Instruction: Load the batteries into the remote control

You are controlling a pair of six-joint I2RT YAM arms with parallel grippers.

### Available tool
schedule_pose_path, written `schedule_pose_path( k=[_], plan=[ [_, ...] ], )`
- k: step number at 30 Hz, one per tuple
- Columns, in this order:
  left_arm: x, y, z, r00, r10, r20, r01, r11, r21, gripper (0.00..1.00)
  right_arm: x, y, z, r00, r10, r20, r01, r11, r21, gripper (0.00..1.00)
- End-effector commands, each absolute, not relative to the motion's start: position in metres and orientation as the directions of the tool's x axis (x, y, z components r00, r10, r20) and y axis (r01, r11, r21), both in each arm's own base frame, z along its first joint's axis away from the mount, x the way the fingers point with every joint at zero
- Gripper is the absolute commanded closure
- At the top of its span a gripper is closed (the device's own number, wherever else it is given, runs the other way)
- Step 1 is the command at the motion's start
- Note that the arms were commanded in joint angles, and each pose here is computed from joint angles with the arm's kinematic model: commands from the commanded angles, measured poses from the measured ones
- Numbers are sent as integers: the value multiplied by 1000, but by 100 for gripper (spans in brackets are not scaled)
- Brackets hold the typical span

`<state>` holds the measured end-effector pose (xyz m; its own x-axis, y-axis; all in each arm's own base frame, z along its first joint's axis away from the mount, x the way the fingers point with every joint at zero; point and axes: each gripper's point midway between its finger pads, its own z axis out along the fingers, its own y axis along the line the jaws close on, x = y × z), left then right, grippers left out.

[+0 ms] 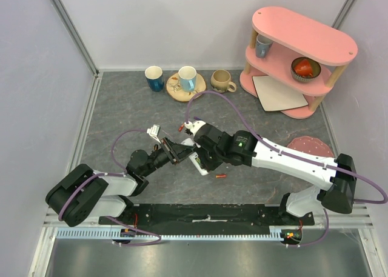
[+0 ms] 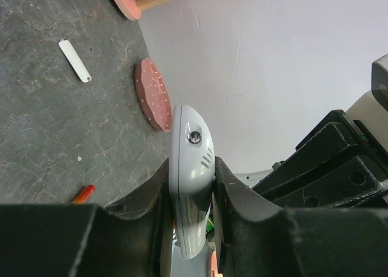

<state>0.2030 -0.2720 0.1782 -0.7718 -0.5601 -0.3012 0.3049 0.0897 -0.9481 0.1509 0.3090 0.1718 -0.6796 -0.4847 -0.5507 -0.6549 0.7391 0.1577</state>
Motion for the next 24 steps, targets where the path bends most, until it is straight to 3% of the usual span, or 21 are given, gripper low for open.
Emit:
schedule_pose_path(
  k=[1, 18, 24],
  plan=[
    [188, -267, 236, -734, -585, -346, 471, -72, -879, 98, 154, 320, 184, -657, -485, -577, -677, 716, 169, 100],
    [182, -270, 242, -745, -562, -360, 489, -92, -868, 98, 162, 337, 180, -667, -452, -592, -661, 725, 191, 100],
    [181, -269, 242, -744, -564, -360, 490, -94, -867, 98, 162, 340, 184, -668, -447, -596, -663, 720, 203, 88]
  ],
)
